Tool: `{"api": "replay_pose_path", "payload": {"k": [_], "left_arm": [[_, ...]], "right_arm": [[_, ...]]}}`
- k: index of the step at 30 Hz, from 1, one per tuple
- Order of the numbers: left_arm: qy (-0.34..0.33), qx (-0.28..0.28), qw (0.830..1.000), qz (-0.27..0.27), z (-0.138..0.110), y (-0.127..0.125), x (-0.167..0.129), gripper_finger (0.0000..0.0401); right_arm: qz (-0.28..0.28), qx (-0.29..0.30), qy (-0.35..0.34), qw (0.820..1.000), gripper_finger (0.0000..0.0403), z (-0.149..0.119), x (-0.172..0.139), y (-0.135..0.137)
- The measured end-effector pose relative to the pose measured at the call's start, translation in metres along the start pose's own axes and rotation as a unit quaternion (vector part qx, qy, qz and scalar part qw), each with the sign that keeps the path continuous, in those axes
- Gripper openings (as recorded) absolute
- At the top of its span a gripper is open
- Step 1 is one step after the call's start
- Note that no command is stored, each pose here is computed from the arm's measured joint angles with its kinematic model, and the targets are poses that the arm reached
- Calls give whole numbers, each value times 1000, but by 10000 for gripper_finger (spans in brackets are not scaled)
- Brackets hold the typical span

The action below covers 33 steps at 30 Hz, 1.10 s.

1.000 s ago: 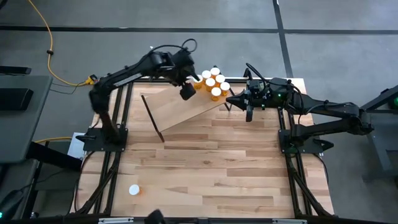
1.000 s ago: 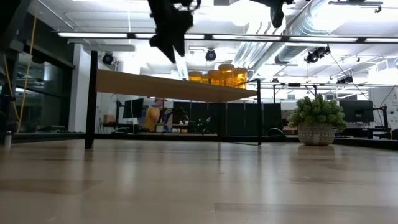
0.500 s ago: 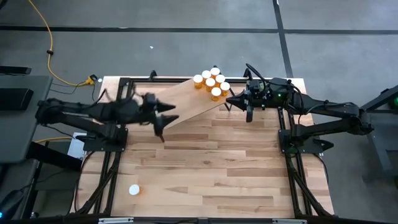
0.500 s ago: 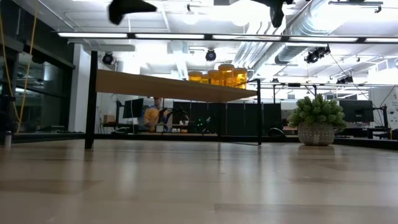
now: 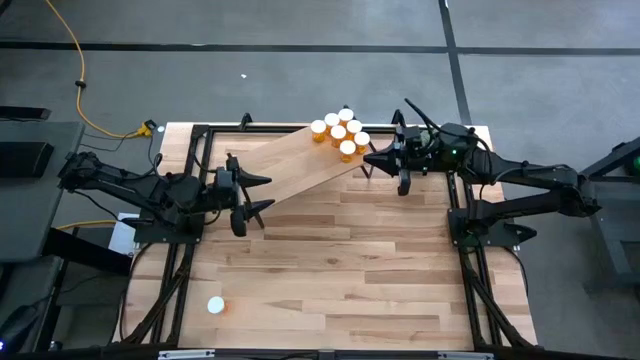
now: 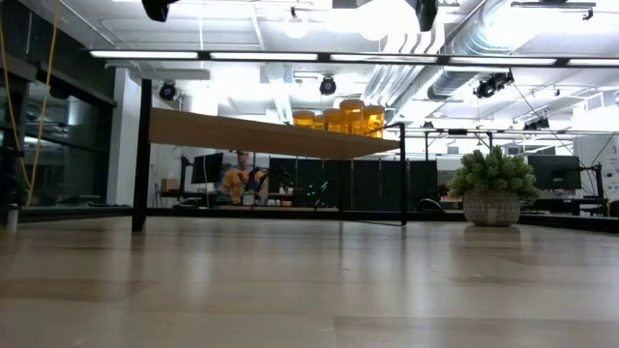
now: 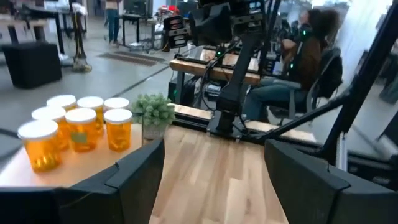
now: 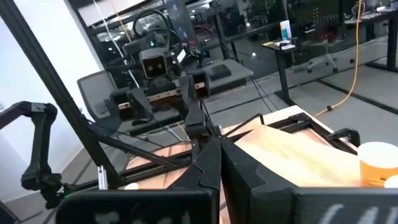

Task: Pick and place medicine bottles onto shelf by color
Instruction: Put the pill bottle on the shelf aligned with the other pill bottles

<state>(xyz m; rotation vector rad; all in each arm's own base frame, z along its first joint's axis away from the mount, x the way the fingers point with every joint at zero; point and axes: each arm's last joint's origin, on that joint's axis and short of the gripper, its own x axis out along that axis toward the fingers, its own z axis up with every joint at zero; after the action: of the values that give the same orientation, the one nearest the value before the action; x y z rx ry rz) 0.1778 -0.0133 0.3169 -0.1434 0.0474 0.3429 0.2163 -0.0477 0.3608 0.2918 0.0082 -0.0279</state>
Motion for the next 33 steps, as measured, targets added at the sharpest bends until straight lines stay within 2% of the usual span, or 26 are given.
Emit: {"api": "replay_pose_path", "payload": {"k": [3, 6, 11, 15, 18, 29, 33], "left_arm": [[-1, 21, 1000, 2, 0, 1, 0, 266], [0, 3, 1000, 3, 0, 2, 1, 266], [-5, -46, 999, -3, 2, 4, 2, 266], [-21, -33, 999, -4, 5, 5, 3, 266], [-25, -15, 1000, 4, 6, 6, 3, 266], [-21, -15, 1000, -2, 6, 5, 3, 266], [35, -12, 999, -34, 16, -2, -1, 265]], "right_arm": [[-6, 3, 6, 1000, 0, -1, 0, -1], [-5, 9, 6, 1000, 0, -2, 0, 0], [19, -64, 31, 997, 0, -8, 2, 9], [66, -119, 70, 988, 0, -16, 2, 15], [71, -116, 84, 987, 0, -20, 2, 17], [71, -115, 86, 987, 0, -20, 2, 17], [71, -115, 86, 987, 0, -20, 2, 17]]}}
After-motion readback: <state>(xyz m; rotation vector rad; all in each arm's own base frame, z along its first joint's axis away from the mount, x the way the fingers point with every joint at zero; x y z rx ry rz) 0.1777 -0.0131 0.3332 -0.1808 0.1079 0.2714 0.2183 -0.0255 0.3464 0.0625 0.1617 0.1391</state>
